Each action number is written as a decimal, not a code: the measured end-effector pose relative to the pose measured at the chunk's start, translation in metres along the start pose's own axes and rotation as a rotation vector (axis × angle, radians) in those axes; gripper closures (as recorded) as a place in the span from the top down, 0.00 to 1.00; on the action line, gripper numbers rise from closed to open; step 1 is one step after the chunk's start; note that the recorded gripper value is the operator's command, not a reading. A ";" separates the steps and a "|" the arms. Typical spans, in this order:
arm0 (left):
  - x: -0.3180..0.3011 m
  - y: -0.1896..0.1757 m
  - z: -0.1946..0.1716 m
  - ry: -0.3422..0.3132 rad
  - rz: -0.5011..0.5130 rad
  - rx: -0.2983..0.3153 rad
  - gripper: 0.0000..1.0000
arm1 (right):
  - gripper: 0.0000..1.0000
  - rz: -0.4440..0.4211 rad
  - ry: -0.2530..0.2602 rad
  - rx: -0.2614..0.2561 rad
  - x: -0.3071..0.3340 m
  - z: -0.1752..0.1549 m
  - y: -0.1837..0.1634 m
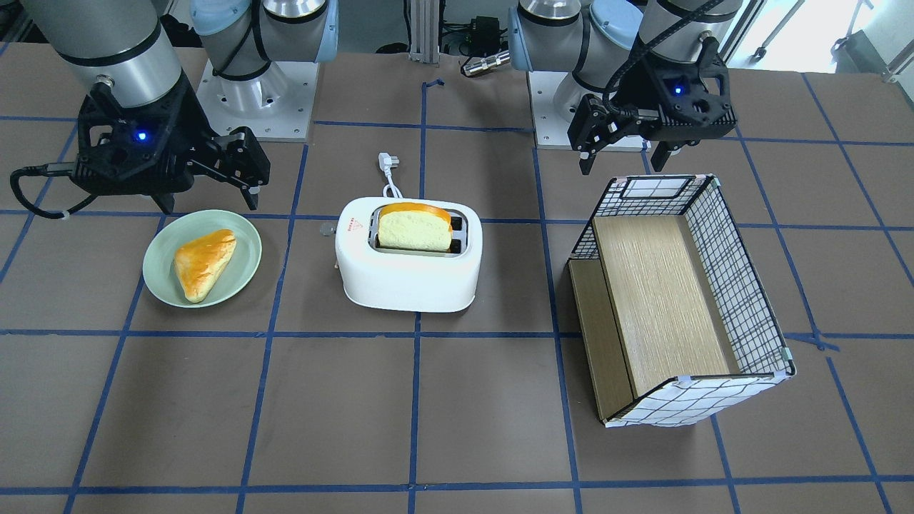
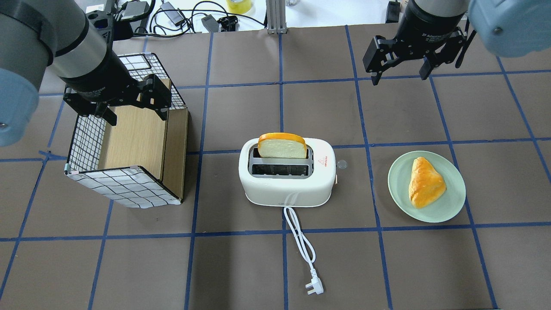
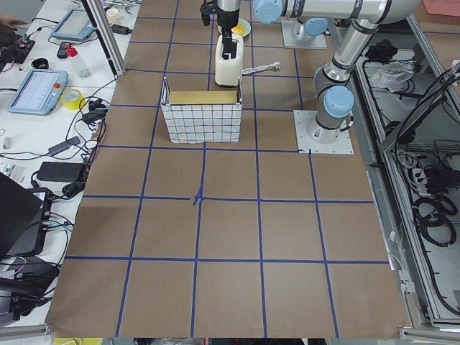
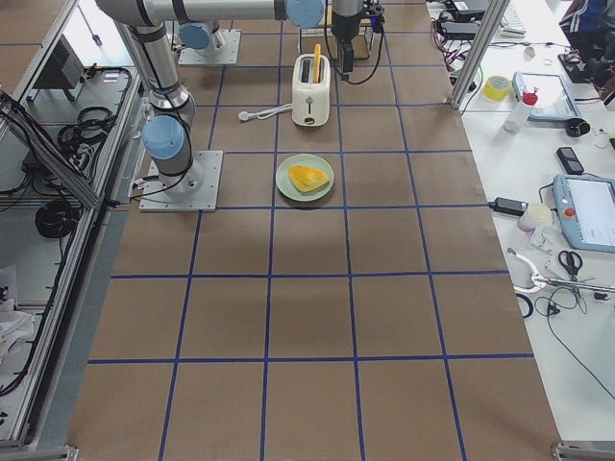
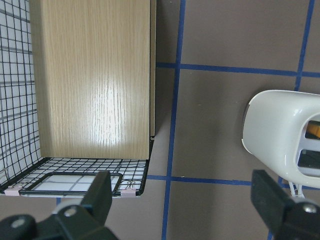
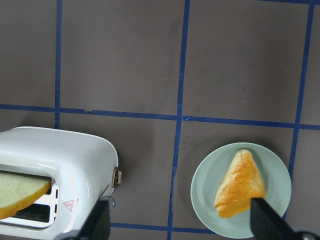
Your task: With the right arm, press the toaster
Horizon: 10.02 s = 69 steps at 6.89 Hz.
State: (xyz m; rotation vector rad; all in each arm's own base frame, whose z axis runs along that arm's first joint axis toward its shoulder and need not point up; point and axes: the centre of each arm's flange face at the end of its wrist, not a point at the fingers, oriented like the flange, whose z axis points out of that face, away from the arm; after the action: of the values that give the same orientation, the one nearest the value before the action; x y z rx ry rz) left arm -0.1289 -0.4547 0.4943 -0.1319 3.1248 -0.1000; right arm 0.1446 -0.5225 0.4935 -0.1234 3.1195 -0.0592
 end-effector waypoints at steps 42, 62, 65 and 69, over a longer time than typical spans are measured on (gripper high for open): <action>0.000 0.000 0.000 0.000 0.000 0.000 1.00 | 0.00 0.245 -0.309 -0.208 -0.014 0.203 0.063; 0.000 0.000 0.000 0.000 0.000 0.000 1.00 | 0.81 0.212 0.022 -0.109 0.015 -0.007 0.015; 0.000 0.000 0.000 0.000 0.000 0.000 1.00 | 1.00 0.189 0.068 -0.067 0.019 -0.021 0.013; 0.000 0.000 0.000 0.000 0.000 0.000 1.00 | 1.00 0.139 0.038 0.032 0.000 -0.034 0.007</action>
State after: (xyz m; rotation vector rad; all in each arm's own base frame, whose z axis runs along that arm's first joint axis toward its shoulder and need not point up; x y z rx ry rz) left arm -0.1289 -0.4547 0.4943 -0.1319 3.1248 -0.1001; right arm 0.1432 -0.5142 0.5274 0.0958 3.1533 -0.1104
